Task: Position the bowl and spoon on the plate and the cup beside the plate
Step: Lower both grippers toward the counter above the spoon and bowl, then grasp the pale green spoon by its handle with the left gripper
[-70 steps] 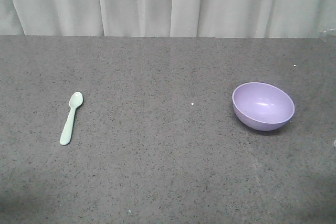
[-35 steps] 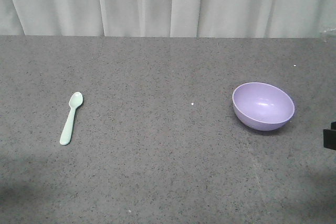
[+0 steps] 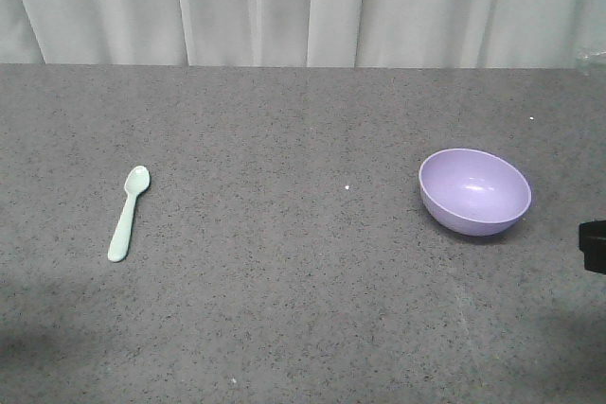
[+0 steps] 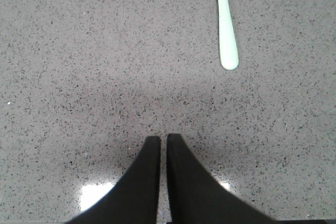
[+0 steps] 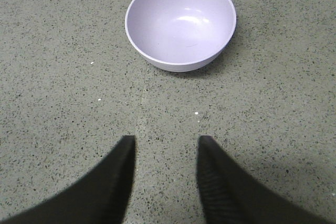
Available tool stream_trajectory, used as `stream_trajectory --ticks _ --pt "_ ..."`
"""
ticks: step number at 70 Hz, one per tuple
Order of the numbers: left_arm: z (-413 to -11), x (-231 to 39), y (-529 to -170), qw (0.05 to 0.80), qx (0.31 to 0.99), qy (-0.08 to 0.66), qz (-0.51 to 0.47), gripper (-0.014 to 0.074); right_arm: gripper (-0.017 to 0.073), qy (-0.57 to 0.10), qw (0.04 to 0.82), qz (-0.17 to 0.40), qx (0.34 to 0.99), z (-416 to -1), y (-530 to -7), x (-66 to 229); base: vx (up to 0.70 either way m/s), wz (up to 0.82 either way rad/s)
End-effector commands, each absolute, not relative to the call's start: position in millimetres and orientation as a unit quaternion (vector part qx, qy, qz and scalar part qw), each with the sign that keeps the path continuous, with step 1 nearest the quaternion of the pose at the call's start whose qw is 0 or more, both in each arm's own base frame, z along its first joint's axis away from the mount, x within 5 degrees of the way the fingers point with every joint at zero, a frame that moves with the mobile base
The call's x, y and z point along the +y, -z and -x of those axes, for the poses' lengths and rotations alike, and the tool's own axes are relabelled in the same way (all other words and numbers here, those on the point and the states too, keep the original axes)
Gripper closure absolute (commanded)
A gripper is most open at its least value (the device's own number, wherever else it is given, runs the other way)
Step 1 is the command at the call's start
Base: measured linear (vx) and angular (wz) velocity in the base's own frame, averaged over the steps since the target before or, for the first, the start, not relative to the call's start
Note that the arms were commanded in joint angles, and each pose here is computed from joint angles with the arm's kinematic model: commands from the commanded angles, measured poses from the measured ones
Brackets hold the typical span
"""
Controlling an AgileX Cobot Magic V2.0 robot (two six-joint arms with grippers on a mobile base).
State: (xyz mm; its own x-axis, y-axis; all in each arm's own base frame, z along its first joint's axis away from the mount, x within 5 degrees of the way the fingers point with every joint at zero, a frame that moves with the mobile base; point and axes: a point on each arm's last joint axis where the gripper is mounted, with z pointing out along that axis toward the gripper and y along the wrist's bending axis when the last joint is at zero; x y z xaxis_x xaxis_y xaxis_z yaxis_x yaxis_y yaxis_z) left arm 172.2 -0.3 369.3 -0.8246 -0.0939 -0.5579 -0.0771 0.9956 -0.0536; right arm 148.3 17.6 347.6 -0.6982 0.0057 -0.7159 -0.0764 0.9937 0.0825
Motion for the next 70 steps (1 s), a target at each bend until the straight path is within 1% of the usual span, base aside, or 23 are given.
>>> stream_trajectory --ticks 1,6,12,24,32,37,49,59,70 --pt "-175 -1 -383 0.335 0.941 0.019 0.05 0.0495 0.0074 -0.049 0.427 0.019 0.903 -152 -362 16 0.0 0.0" --pt "-175 -1 -383 0.335 0.941 0.019 0.05 0.043 0.0 -0.049 0.427 0.019 0.903 -152 -362 16 0.0 0.0" --pt "-175 -1 -383 0.335 0.941 0.019 0.05 0.0337 -0.0043 -0.049 0.427 0.019 0.903 -152 -362 16 0.0 0.0" --pt "-175 -1 -383 0.335 0.941 0.018 0.048 0.0101 -0.0032 -0.049 0.427 0.019 0.903 -152 -362 16 0.0 0.0" --pt "-176 -1 -383 0.338 0.94 0.015 0.037 0.0008 -0.0017 -0.049 0.427 0.019 0.903 -152 -362 16 0.0 0.0" --pt "-178 -2 -383 0.344 0.938 0.02 0.037 -0.0015 -0.0013 -0.049 0.43 0.019 0.901 -152 -362 16 0.0 0.0" --pt "-191 -9 -378 0.342 0.937 0.059 0.029 -0.001 -0.0013 -0.05 0.443 0.019 0.895 -154 -364 16 0.0 0.0" --pt "-213 -19 -365 0.321 0.944 0.08 0.01 0.0001 -0.0013 -0.05 0.452 0.018 0.891 -155 -366 16 0.0 0.0" --pt "-240 -38 -346 0.305 0.948 0.09 -0.015 0.0004 -0.0013 -0.051 0.456 0.018 0.888 -155 -366 16 0.0 0.0"
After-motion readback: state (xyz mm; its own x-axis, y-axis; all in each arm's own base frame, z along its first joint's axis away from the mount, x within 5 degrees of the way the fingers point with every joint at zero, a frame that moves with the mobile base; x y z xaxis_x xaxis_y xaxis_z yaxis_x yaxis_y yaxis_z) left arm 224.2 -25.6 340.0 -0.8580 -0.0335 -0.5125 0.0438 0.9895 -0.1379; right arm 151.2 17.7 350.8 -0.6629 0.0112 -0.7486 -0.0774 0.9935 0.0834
